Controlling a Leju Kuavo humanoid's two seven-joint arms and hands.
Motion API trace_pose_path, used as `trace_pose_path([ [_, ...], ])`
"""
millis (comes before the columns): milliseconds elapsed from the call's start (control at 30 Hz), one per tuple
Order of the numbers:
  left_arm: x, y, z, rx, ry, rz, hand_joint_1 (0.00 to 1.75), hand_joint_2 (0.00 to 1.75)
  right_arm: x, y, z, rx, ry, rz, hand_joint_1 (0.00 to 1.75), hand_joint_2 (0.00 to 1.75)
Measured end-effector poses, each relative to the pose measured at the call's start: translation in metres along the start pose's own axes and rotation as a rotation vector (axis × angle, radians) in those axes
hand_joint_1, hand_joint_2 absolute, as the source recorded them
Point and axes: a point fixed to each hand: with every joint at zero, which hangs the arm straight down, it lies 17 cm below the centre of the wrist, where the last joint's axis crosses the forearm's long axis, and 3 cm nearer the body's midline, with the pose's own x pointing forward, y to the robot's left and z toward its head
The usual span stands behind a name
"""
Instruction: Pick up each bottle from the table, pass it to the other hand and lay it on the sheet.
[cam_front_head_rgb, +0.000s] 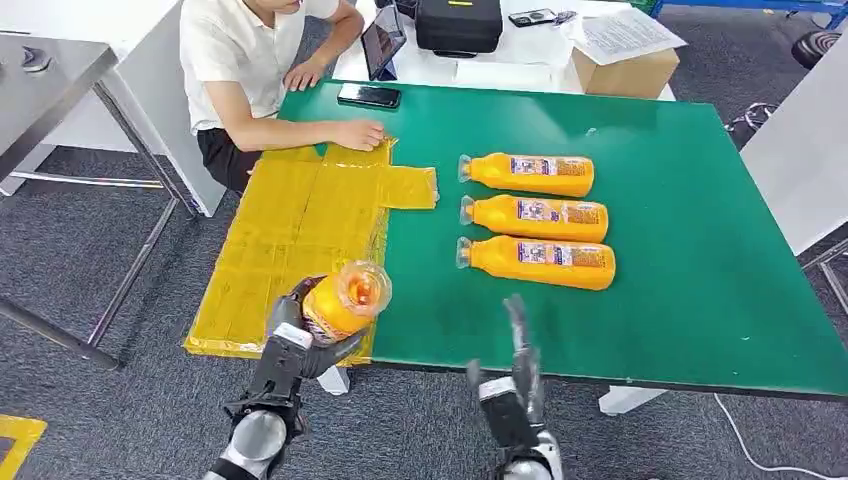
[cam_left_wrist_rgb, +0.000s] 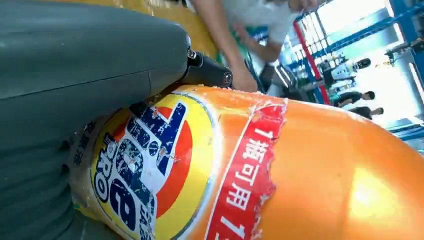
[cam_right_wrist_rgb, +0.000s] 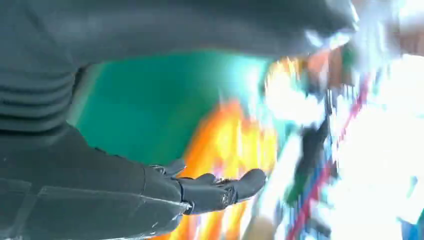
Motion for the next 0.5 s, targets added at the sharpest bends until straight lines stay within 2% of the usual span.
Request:
trace_pose_path([
  [167,0.002,0.011,-0.007,0.002,-0.024,-0.102,1.75,1.75,0.02,-0.061,-0.014,-0.207,-0.058,0.066,0.0,0.0],
  [267,0.009,0.013,-0.022,-0.02,-0.064,-0.238,1.75,1.75,0.032,-0.094,-0.022,-0.318,-0.08,0.067,0.0,0.0],
  [367,-0.001,0.007,-0.047,-0.094,-0.052,-0.427,1.75,1.75,0.034,-0.102,-0.027,-0.351,-0.068,0.003,0.0,0.0],
  [500,-0.041,-0.004,-0.069,-0.242,0.04,-0.567,1.75,1.75,0.038,-0.094,-0.034,-0.335,-0.07,-0.061,0.0,0.0],
])
